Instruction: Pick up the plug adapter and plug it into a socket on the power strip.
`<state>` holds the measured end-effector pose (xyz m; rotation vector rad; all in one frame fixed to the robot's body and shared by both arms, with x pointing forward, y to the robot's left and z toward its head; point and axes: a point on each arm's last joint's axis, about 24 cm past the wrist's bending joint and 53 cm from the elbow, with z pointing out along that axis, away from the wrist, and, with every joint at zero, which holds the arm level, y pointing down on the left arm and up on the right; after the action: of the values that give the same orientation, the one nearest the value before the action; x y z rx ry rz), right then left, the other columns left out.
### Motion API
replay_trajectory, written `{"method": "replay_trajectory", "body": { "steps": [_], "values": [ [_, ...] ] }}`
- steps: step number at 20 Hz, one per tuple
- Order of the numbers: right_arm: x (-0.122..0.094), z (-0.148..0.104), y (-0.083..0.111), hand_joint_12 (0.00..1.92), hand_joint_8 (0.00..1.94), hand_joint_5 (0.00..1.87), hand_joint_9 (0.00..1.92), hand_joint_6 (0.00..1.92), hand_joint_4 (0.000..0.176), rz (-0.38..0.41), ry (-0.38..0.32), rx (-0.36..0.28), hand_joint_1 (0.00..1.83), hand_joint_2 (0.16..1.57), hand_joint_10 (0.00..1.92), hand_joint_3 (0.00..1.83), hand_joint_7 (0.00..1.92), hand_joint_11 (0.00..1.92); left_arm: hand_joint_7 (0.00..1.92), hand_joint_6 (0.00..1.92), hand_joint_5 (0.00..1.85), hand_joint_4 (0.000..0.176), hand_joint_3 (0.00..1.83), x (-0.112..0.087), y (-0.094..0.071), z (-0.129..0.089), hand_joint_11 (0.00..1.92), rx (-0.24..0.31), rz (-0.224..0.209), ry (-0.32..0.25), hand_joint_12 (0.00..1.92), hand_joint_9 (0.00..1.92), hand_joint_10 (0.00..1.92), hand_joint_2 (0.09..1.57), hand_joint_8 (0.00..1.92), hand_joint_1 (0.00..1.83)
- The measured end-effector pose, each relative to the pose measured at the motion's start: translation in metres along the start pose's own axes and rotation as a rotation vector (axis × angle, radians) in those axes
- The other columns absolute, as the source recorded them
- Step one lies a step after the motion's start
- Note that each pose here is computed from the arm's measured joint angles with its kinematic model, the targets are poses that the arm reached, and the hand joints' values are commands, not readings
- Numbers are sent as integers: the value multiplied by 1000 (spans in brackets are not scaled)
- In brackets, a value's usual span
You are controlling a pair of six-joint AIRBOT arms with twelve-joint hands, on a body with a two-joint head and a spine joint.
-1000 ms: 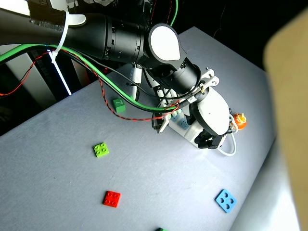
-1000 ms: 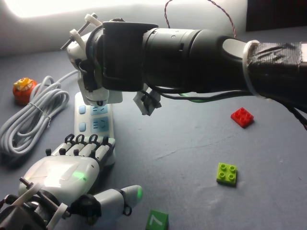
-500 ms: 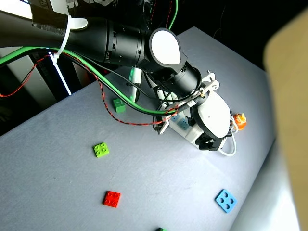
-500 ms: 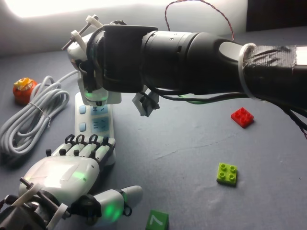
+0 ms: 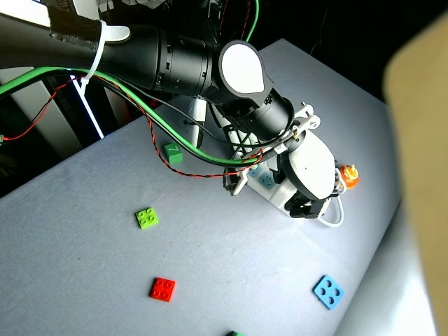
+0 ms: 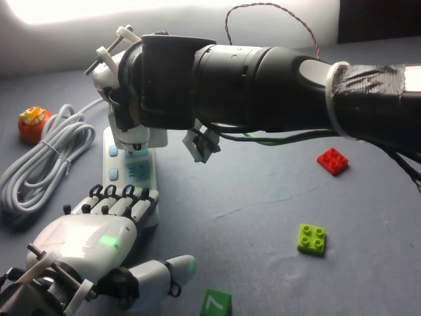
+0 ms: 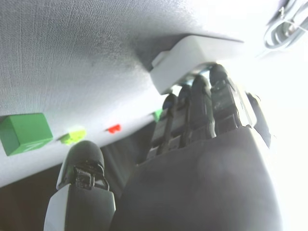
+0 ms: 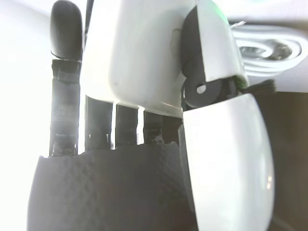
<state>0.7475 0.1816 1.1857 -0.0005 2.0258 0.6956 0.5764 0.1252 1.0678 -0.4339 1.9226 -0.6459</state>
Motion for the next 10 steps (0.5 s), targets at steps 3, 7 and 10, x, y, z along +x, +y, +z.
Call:
{"method": "replay_trajectory", "body": {
  "steps": [3,7,10],
  "values": [
    [0,0,1,1077,852,895,1315,1035,0,-4,0,0,1237,1108,7,0,1118,755,75,0,0,0,1,0,0,0,0,0,0,0,219,77,3,1193,2,0],
    [1,0,4,1045,840,894,1312,1043,0,-10,-3,-4,1235,1108,4,0,1119,763,53,0,0,0,0,0,0,0,0,0,0,0,180,61,1,1187,0,0],
    [5,1,10,1046,851,894,1318,1034,0,-34,-15,-7,1238,1108,6,0,1119,762,98,1,5,0,0,0,0,0,0,-1,0,-1,242,94,9,1189,10,0]
  ]
}}
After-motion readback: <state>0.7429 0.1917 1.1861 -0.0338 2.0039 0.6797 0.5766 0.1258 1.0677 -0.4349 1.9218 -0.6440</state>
